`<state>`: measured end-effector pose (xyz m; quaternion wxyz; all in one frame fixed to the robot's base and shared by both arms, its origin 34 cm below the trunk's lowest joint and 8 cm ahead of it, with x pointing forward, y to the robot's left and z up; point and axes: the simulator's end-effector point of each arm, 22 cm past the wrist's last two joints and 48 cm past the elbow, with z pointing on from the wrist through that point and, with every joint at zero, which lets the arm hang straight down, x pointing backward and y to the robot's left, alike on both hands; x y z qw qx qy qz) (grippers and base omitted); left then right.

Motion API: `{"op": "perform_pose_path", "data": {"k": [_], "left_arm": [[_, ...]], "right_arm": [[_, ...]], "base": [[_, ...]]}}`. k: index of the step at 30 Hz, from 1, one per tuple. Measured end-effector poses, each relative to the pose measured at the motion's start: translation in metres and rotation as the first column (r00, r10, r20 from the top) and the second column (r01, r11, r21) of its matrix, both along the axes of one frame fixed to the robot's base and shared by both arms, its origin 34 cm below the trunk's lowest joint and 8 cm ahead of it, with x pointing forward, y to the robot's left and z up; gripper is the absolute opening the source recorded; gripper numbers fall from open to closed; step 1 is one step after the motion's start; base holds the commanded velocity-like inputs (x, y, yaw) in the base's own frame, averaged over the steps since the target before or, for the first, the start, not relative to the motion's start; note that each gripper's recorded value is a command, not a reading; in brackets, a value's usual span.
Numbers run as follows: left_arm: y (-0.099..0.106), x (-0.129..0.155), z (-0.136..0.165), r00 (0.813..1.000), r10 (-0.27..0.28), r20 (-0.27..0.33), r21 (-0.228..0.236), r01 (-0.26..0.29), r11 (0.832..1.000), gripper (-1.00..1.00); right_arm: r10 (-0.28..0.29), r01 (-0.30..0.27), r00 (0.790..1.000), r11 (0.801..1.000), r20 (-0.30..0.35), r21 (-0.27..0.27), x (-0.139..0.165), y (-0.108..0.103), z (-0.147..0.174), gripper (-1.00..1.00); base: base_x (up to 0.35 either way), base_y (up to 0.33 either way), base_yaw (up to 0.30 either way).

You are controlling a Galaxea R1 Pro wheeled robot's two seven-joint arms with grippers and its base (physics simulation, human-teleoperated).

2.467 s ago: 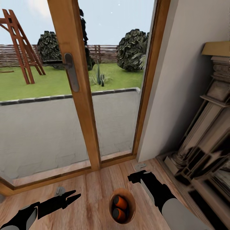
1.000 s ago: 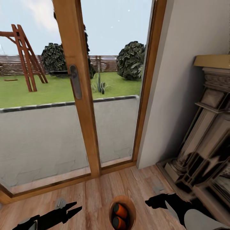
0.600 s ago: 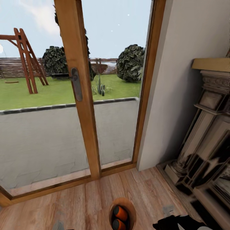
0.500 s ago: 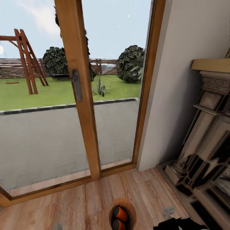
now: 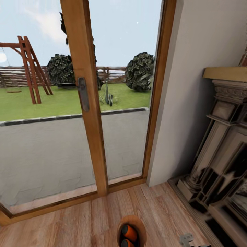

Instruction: Put the three can of soda from the living room inside the tash can in the kitchen.

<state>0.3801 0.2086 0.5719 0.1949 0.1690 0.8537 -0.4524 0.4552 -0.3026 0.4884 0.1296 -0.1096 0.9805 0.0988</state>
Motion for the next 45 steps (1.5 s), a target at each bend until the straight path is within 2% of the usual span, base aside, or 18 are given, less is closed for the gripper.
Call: {"op": "perform_pose_path", "data": {"k": [5, 8, 9, 16, 23, 30, 45], "left_arm": [[0.012, 0.011, -0.016, 0.998, 0.052, 0.018, 0.097, -0.053, 0.994, 1.00], [0.020, 0.021, -0.027, 0.995, 0.092, 0.036, 0.166, -0.096, 0.981, 1.00], [0.022, 0.026, -0.034, 0.992, 0.114, 0.046, 0.201, -0.121, 0.972, 1.00], [0.025, 0.036, -0.042, 0.986, 0.151, 0.075, 0.261, -0.166, 0.951, 1.00], [0.026, 0.041, -0.040, 0.983, 0.158, 0.089, 0.269, -0.176, 0.947, 1.00], [0.026, 0.044, -0.037, 0.982, 0.158, 0.101, 0.269, -0.180, 0.946, 1.00], [0.026, 0.051, -0.030, 0.979, 0.159, 0.125, 0.265, -0.187, 0.946, 1.00]], "right_arm": [[0.000, 0.000, 1.000, 1.000, 0.004, -0.001, 0.000, -0.001, 0.001, 1.00], [0.000, 0.000, 1.000, 1.000, 0.006, -0.001, 0.000, 0.000, 0.002, 1.00], [0.000, 0.000, 1.000, 1.000, 0.004, -0.001, -0.002, 0.000, 0.002, 1.00], [0.000, 0.000, 1.000, 1.000, 0.005, -0.001, -0.006, 0.000, 0.002, 1.00], [-0.001, 0.001, 1.000, 1.000, 0.004, -0.004, -0.012, -0.001, 0.002, 1.00], [0.010, -0.010, 0.999, 1.000, 0.052, -0.003, -0.007, -0.001, 0.005, 1.00], [0.010, -0.010, 0.997, 1.000, 0.080, -0.005, -0.006, -0.003, 0.010, 1.00]], "base": [[0.000, 0.000, 0.000], [0.000, 0.000, 0.000], [0.000, 0.000, 0.000], [0.000, 0.000, 0.000], [0.000, 0.000, 0.000], [0.000, 0.000, 0.000], [0.000, 0.000, 0.000]]}}
